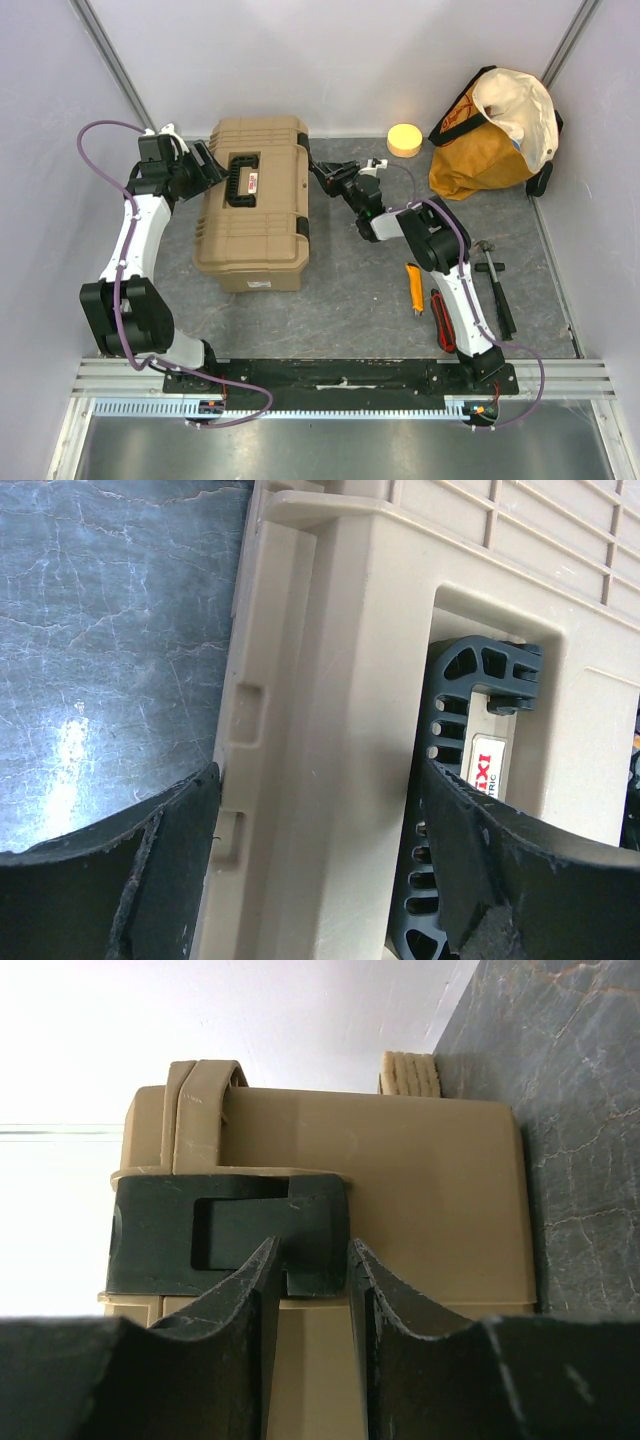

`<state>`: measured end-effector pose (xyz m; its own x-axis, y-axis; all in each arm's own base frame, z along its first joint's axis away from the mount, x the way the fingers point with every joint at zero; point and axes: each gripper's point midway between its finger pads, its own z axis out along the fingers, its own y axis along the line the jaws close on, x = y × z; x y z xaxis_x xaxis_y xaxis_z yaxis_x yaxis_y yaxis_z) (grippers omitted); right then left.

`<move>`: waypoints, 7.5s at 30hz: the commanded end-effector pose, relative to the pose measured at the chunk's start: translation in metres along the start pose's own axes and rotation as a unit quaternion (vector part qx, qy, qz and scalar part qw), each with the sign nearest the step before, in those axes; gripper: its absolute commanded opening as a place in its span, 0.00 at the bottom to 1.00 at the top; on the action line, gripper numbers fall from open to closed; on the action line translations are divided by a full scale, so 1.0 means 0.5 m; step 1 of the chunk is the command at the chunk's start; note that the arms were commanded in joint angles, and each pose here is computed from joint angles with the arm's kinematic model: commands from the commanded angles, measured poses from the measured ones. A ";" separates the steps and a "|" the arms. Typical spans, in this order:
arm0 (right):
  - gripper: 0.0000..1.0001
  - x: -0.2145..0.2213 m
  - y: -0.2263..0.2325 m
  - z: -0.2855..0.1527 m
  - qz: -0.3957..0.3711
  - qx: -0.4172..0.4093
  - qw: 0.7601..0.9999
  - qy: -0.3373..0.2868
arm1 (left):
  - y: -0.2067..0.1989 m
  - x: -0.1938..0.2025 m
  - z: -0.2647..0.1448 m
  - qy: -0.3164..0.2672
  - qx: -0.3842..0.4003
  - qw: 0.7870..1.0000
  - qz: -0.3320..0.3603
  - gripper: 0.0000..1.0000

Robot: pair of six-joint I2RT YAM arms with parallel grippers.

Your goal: Pack the tool kit

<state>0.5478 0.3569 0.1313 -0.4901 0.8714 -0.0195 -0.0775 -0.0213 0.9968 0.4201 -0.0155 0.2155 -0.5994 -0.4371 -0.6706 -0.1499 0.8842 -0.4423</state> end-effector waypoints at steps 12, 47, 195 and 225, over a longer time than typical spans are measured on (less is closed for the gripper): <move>0.62 -0.032 0.171 -0.009 0.007 -0.096 0.995 -0.017 | 0.010 0.062 0.015 0.056 -0.003 0.998 0.021 0.79; 0.89 0.023 0.226 -0.005 0.136 -0.238 0.960 0.061 | -0.005 0.071 0.025 0.074 0.018 0.997 0.007 0.81; 0.95 0.332 0.369 -0.447 0.227 -0.161 0.931 0.237 | -0.027 0.268 -0.205 0.077 0.037 0.996 -0.032 0.77; 0.98 0.349 0.305 -0.471 0.182 -0.112 0.950 0.228 | -0.032 0.298 -0.193 0.097 0.001 0.995 -0.023 0.73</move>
<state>0.3018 0.3607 0.1104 -0.6247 0.7609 0.1754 0.2666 -0.0033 0.9638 0.2927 -0.0280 0.2190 -0.5391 -0.3876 -0.7478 -0.2001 0.9214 -0.3333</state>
